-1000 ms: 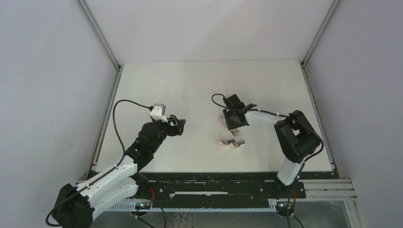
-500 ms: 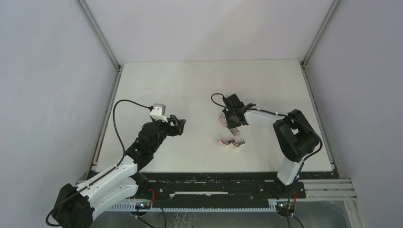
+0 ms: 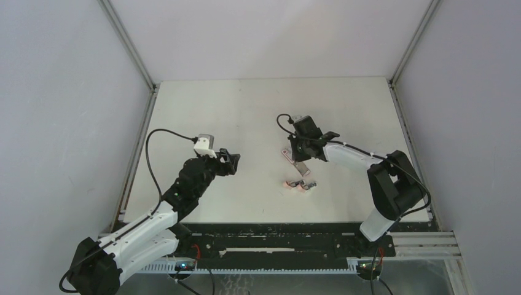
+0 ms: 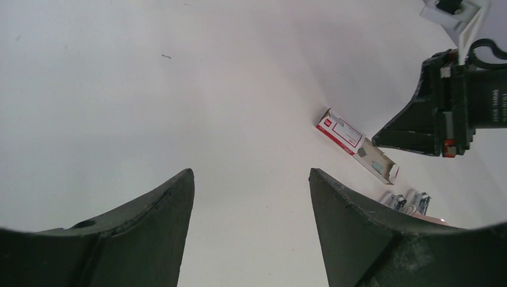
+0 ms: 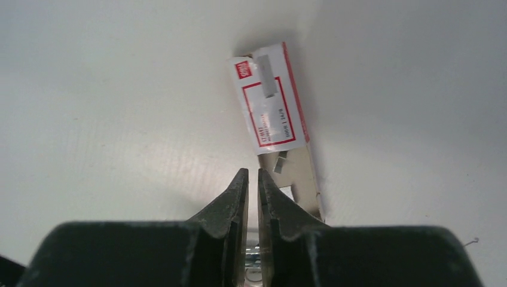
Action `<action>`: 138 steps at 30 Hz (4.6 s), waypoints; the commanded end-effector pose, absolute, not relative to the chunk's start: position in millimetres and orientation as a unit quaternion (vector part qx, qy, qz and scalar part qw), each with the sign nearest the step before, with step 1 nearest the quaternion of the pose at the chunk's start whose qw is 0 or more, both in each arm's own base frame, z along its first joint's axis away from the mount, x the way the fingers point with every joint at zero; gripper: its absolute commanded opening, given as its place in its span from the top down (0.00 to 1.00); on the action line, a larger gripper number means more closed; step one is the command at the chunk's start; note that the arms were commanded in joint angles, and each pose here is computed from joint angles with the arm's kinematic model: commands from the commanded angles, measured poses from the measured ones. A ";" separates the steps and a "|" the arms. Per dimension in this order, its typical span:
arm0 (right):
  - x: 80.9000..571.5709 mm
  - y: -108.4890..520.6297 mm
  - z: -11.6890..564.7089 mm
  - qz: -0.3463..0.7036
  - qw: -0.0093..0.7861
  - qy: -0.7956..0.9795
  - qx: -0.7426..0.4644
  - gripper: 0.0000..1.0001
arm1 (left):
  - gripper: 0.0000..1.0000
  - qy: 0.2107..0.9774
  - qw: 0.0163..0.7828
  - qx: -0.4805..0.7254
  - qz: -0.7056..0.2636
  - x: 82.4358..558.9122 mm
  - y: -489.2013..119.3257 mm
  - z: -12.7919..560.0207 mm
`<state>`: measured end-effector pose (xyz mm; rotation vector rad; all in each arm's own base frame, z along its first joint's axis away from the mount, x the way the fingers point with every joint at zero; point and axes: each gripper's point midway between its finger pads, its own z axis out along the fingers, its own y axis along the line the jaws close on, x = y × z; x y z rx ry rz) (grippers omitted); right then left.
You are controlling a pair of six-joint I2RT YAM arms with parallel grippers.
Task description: Load the staples into the stapler
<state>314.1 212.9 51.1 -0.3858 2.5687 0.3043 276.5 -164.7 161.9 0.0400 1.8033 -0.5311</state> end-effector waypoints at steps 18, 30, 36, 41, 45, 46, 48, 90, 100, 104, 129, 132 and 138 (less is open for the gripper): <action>327.4 217.6 43.8 0.078 0.268 0.947 -0.157 0.72 | 0.25 0.768 0.596 0.019 -0.233 275.8 -164.7 157.1; 333.5 211.3 35.3 0.040 0.260 0.953 -0.149 0.77 | 0.25 0.769 0.597 0.020 -0.230 275.9 -163.9 156.8; 332.4 211.4 33.1 0.040 0.256 0.954 -0.148 0.81 | 0.25 0.769 0.597 0.021 -0.230 276.0 -164.2 157.0; 331.8 212.7 32.7 0.042 0.256 0.955 -0.147 0.90 | 0.25 0.769 0.597 0.020 -0.229 276.0 -163.7 156.9; 332.6 214.0 40.3 0.050 0.263 0.953 -0.146 0.94 | 0.25 0.769 0.596 0.021 -0.229 275.8 -163.9 156.4; 332.4 215.4 43.5 0.054 0.265 0.952 -0.146 0.95 | 0.25 0.769 0.596 0.021 -0.230 275.6 -164.1 156.7; 332.9 218.0 52.7 0.064 0.274 0.948 -0.145 0.96 | 0.25 0.768 0.597 0.020 -0.230 275.5 -163.7 157.6; 293.2 351.2 34.5 0.376 0.168 0.901 -0.138 0.94 | 0.25 0.746 0.625 -0.005 -0.229 269.2 -149.0 169.4; 298.2 331.1 18.2 0.332 0.171 0.918 -0.133 0.92 | 0.25 0.746 0.625 -0.004 -0.229 269.4 -149.4 169.2; 300.0 323.7 16.6 0.312 0.178 0.923 -0.137 0.87 | 0.25 0.746 0.626 -0.006 -0.228 269.3 -148.3 169.5; 317.5 322.2 53.0 0.264 0.243 0.890 -0.280 0.60 | 0.25 0.741 0.633 -0.008 -0.224 267.8 -144.4 173.6; 325.6 332.2 56.1 0.269 0.247 0.886 -0.287 0.61 | 0.25 0.741 0.633 -0.008 -0.223 267.9 -143.8 173.4; 325.7 342.8 48.4 0.277 0.230 0.884 -0.298 0.61 | 0.25 0.741 0.633 -0.008 -0.223 267.9 -144.0 173.7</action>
